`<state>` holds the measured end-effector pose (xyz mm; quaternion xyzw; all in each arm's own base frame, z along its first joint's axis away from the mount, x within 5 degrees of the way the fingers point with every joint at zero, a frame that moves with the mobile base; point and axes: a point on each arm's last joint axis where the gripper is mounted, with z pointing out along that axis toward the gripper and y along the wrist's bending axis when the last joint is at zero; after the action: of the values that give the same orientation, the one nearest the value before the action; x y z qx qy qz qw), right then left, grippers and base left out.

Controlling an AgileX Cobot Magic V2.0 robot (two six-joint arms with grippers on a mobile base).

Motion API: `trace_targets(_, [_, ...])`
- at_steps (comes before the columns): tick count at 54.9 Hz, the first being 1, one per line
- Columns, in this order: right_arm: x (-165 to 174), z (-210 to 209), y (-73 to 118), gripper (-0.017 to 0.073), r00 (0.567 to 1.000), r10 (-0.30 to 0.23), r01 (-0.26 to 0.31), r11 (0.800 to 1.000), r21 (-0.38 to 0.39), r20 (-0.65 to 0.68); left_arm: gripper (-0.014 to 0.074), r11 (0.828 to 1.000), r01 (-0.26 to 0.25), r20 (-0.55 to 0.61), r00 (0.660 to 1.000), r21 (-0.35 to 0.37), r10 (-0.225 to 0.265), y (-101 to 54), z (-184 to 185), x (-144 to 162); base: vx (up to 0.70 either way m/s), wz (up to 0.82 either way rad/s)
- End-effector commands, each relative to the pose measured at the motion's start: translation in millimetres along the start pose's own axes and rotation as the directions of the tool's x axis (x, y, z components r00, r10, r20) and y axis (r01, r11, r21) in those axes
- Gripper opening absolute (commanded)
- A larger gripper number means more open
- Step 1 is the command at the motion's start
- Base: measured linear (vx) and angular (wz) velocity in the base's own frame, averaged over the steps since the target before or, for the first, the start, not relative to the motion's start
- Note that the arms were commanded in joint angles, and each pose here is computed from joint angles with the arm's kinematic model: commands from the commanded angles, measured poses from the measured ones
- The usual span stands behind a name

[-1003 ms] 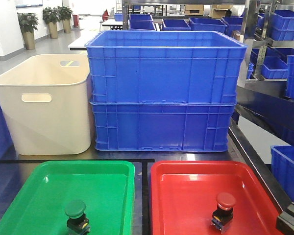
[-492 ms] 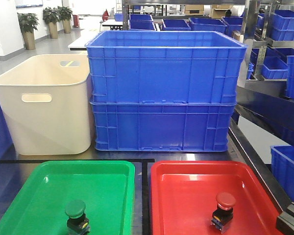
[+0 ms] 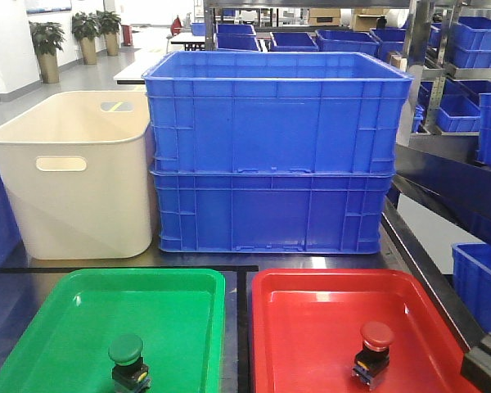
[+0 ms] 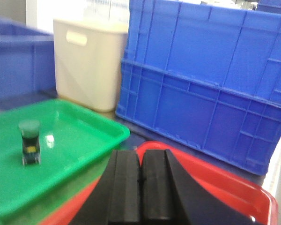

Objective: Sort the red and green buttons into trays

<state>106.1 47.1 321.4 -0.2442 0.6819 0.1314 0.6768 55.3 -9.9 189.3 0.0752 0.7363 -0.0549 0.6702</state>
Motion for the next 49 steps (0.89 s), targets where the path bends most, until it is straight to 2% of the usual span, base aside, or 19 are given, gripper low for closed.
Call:
trace_targets(1, [-14, 4, -11.1, -0.0012, 0.995, 0.048, -0.055, 0.996, 0.075, 0.092, -0.0004, 1.000, 0.006, 0.113, 0.994, 0.006, -0.006, -0.3, -3, -16, 0.00, 0.00])
trace_targets(2, [-15, 5, -13.4, -0.0012, 0.993, 0.045, -0.055, 0.994, 0.092, 0.108, -0.0004, 1.000, 0.006, 0.113, 0.994, 0.006, -0.006, -0.3, -3, -16, 0.00, 0.00])
trace_targets(3, [-15, 6, -15.4, -0.0012, 0.993, 0.021, -0.033, 0.994, 0.107, 0.113, -0.0004, 1.000, 0.006, 0.113, 0.994, 0.006, -0.006, -0.3, -3, -16, 0.00, 0.00])
trace_targets(7, [-17, 9, -28.2, -0.0012, 0.988, 0.011, -0.045, 0.975, 0.219, 0.155, -0.0004, 1.000, 0.006, 0.112, 0.994, 0.006, -0.006, -0.3, -3, -16, 0.00, 0.00])
trace_targets(8, [-17, 9, -32.6, -0.0012, 0.985, 0.048, -0.089, 0.964, 0.252, 0.166, -0.0004, 1.000, 0.006, 0.112, 0.994, 0.006, -0.006, -0.3, -3, -16, 0.00, 0.00])
trace_targets(10, [-15, 10, -39.7, -0.0012, 0.983, 0.074, -0.124, 0.942, 0.313, 0.167, -0.0004, 1.000, 0.006, 0.112, 0.994, 0.006, -0.006, -0.3, -3, -16, 0.00, 0.00])
trace_targets(12, [-11, 9, -47.0, -0.0012, 0.982, 0.116, -0.166, 0.908, 0.385, 0.150, -0.0004, 1.000, 0.006, 0.112, 0.994, 0.006, -0.006, -0.3, -3, -16, 0.00, 0.00])
trace_targets(13, [-8, 8, -49.8, -0.0012, 0.982, 0.138, -0.181, 0.891, 0.417, 0.132, -0.0004, 1.000, 0.006, 0.112, 0.994, 0.006, -0.006, -0.3, -3, -16, 0.00, 0.00])
trace_targets(15, [-3, 6, -52.6, -0.0012, 0.983, 0.162, -0.186, 0.870, 0.457, 0.092, -0.0004, 1.000, 0.006, 0.112, 0.994, 0.006, -0.006, -0.3, -3, -16, 0.00, 0.00])
trace_targets(16, [-1, 5, -53.1, -0.0012, 0.988, 0.142, -0.154, 0.869, 0.470, 0.061, -0.0004, 1.000, 0.006, 0.112, 0.994, 0.006, -0.006, -0.3, -3, -16, 0.00, 0.00])
trace_targets(18, [4, 3, -53.3, -0.0012, 0.989, 0.147, -0.124, 0.862, 0.492, -0.007, -0.0004, 1.000, 0.006, 0.112, 0.994, 0.006, -0.006, -0.3, -3, -16, 0.00, 0.00])
trace_targets(23, [9, -7, -48.0, -0.0012, 0.986, 0.116, -0.044, 0.870, 0.490, -0.117, -0.0004, 1.000, 0.006, 0.112, 0.994, 0.006, -0.006, -0.3, -3, -16, 0.00, 0.00])
trace_targets(30, [13, -25, -35.8, -0.0012, 0.989, 0.069, 0.004, 0.878, 0.479, -0.134, -0.0004, 1.000, 0.006, 0.112, 0.994, 0.006, -0.006, -0.3, -3, -16, 0.00, 0.00])
trace_targets(36, [38, -40, -22.5, -0.0012, 0.999, 0.043, -0.023, 0.869, 0.493, -0.028, -0.0004, 1.000, 0.006, 0.112, 0.994, 0.006, -0.006, -0.3, -3, -16, 0.00, 0.00])
trace_targets(43, [79, -53, -7.6, -0.0012, 0.991, 0.038, -0.097, 0.861, 0.499, 0.127, -0.0004, 1.000, 0.006, 0.112, 0.994, 0.006, -0.006, -0.3, -3, -16, 0.00, 0.00])
trace_targets(49, [115, -57, 1.5, -0.0012, 0.982, 0.039, -0.128, 0.858, 0.497, 0.185, -0.0004, 1.000, 0.006, 0.111, 0.994, 0.006, -0.006, -0.2, -3, -16, 0.00, 0.00])
